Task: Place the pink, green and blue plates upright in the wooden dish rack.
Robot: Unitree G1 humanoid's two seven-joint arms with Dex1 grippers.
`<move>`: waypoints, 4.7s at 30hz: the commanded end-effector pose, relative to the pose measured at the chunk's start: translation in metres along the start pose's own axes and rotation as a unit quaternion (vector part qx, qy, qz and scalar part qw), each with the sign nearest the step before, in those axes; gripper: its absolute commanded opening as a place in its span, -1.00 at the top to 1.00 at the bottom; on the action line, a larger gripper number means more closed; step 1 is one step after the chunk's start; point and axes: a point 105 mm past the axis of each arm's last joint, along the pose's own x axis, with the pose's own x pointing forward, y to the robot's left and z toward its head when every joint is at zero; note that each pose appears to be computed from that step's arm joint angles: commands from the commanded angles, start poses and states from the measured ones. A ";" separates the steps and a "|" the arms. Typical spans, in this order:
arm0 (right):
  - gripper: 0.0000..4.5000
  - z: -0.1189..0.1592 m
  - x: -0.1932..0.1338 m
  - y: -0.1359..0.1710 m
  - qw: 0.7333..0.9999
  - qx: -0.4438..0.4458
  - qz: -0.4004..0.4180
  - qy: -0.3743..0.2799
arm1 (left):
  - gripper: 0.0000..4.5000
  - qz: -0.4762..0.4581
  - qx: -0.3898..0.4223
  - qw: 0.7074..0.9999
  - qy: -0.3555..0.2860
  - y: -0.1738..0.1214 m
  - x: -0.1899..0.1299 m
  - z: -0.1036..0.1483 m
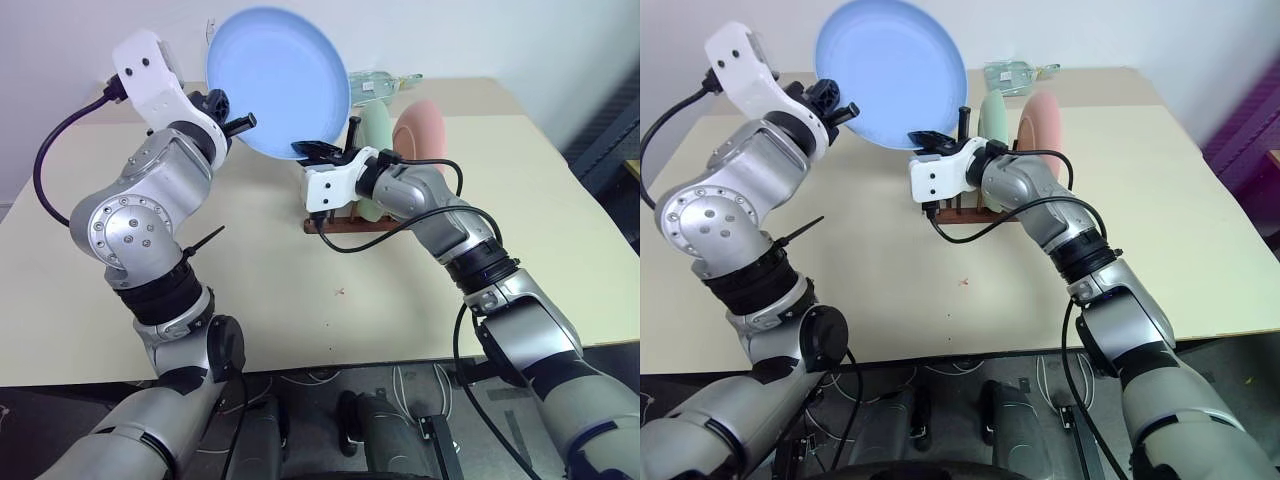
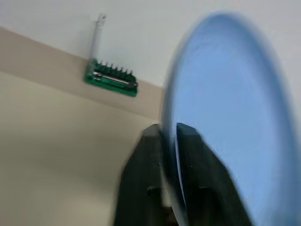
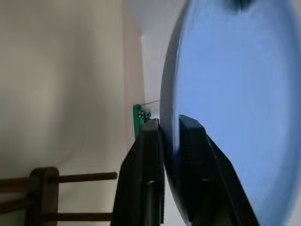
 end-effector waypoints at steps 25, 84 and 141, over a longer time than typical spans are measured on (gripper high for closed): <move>0.81 0.069 -0.024 -0.096 0.870 0.433 -0.131 -0.196 | -0.08 0.206 0.221 0.951 -0.065 0.189 -0.027 0.010; 0.99 -0.007 0.006 -0.038 0.324 0.930 -0.168 0.041 | -0.08 -0.276 0.281 0.914 0.101 0.067 -0.072 -0.140; -0.99 -0.106 -0.227 0.061 0.824 0.533 -0.001 0.191 | -0.08 -0.206 0.345 0.908 0.116 0.113 -0.066 -0.136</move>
